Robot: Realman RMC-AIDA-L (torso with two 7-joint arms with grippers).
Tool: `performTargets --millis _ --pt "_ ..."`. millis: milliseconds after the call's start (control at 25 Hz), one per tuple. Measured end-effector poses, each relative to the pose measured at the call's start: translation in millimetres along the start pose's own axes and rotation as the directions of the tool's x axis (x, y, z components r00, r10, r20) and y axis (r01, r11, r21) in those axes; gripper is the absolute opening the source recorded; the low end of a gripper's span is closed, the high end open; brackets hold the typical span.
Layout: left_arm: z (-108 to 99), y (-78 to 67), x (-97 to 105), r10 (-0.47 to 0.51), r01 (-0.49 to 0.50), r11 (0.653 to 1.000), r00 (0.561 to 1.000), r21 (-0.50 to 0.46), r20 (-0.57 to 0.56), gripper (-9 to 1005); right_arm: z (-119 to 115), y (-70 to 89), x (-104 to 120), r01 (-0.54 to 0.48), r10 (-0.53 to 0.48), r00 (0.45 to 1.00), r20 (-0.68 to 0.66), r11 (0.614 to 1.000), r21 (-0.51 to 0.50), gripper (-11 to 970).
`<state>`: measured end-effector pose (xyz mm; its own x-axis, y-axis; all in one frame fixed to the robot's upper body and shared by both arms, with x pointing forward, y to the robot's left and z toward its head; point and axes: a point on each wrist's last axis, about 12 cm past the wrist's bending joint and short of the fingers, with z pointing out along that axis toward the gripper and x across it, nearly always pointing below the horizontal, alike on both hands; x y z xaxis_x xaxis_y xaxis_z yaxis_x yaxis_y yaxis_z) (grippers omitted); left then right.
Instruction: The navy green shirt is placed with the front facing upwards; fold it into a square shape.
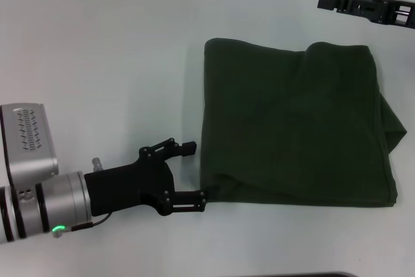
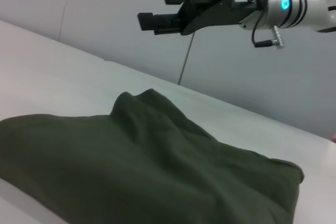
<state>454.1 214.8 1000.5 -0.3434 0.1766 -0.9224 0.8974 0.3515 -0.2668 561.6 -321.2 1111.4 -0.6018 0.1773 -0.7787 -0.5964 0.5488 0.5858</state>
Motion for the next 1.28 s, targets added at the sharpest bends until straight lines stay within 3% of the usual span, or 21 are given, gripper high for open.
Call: performTargets --millis 600,1280 --pt "7.6 -4.4 -0.7 -0.019 0.019 0.999 1.000 0.050 0.003 950 1.5 0.9 -0.3 0.001 -0.001 1.000 0.000 1.000 -0.004 707" --pt "9.4 -1.8 -0.8 -0.023 0.023 0.999 1.000 0.036 -0.004 949 -0.4 1.0 1.0 0.000 0.000 1.000 -0.002 1.000 -0.005 706"
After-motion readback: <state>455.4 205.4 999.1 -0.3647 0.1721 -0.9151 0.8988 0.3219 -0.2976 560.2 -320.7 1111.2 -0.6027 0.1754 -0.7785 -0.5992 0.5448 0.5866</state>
